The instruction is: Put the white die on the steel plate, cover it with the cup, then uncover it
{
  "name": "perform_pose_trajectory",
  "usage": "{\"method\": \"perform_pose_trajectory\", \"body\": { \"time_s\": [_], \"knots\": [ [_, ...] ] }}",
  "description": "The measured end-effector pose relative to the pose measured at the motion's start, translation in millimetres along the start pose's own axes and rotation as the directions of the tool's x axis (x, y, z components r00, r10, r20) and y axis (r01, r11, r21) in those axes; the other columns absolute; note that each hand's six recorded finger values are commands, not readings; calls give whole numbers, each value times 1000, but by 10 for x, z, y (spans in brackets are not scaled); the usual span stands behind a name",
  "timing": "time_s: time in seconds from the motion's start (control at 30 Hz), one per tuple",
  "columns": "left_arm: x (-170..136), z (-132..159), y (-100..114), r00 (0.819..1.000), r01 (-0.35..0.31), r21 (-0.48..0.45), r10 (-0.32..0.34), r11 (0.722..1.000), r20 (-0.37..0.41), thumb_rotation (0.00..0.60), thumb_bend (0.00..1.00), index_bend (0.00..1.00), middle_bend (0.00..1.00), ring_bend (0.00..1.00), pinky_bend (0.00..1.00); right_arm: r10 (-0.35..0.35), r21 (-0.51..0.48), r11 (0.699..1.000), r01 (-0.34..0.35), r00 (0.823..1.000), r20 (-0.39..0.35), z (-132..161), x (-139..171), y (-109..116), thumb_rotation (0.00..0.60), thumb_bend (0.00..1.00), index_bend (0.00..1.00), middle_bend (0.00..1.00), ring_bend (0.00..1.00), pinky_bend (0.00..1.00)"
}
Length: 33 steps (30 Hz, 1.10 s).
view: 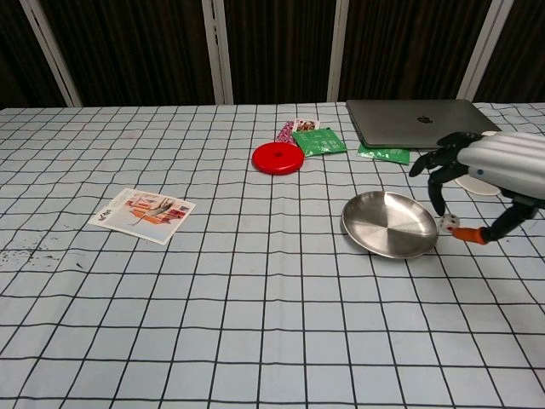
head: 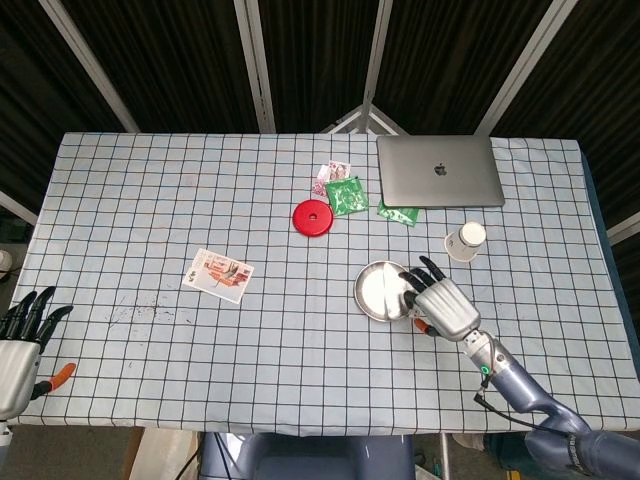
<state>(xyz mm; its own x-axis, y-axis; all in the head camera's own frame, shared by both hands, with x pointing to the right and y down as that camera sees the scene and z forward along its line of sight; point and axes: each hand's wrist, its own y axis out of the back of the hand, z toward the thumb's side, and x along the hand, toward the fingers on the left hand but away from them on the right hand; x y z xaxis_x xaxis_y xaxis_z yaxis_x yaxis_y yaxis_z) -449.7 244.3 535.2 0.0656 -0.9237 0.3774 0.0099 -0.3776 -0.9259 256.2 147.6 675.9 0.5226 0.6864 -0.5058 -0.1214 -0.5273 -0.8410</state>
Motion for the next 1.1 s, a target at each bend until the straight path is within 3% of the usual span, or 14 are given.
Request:
{"method": "perform_pose_trajectory", "body": {
  "time_s": [0.23, 0.5, 1.03, 1.1],
  "knots": [
    [28, -87, 20, 1000, 7, -11, -7, 1000, -11, 600, 266, 193, 0, 0, 128, 18, -41, 999, -19, 1000, -18, 267, -408, -66, 600, 357, 560, 205, 185, 22],
    [37, -142, 43, 1000, 6, -17, -7, 1000, -21, 600, 266, 196, 0, 0, 128, 29, -51, 998, -28, 999, 23, 205, -638, -187, 600, 357, 560, 205, 185, 22],
    [22, -130, 32, 1000, 13, -10, -13, 1000, -21, 600, 266, 199, 0, 0, 128, 54, -79, 996, -48, 995, 83, -57, -704, -331, 600, 357, 560, 205, 185, 22],
    [23, -121, 26, 1000, 15, -8, -15, 1000, -18, 600, 266, 199, 0, 0, 128, 59, -82, 995, -52, 995, 82, -54, -697, -345, 600, 312, 554, 205, 185, 22]
  ]
}}
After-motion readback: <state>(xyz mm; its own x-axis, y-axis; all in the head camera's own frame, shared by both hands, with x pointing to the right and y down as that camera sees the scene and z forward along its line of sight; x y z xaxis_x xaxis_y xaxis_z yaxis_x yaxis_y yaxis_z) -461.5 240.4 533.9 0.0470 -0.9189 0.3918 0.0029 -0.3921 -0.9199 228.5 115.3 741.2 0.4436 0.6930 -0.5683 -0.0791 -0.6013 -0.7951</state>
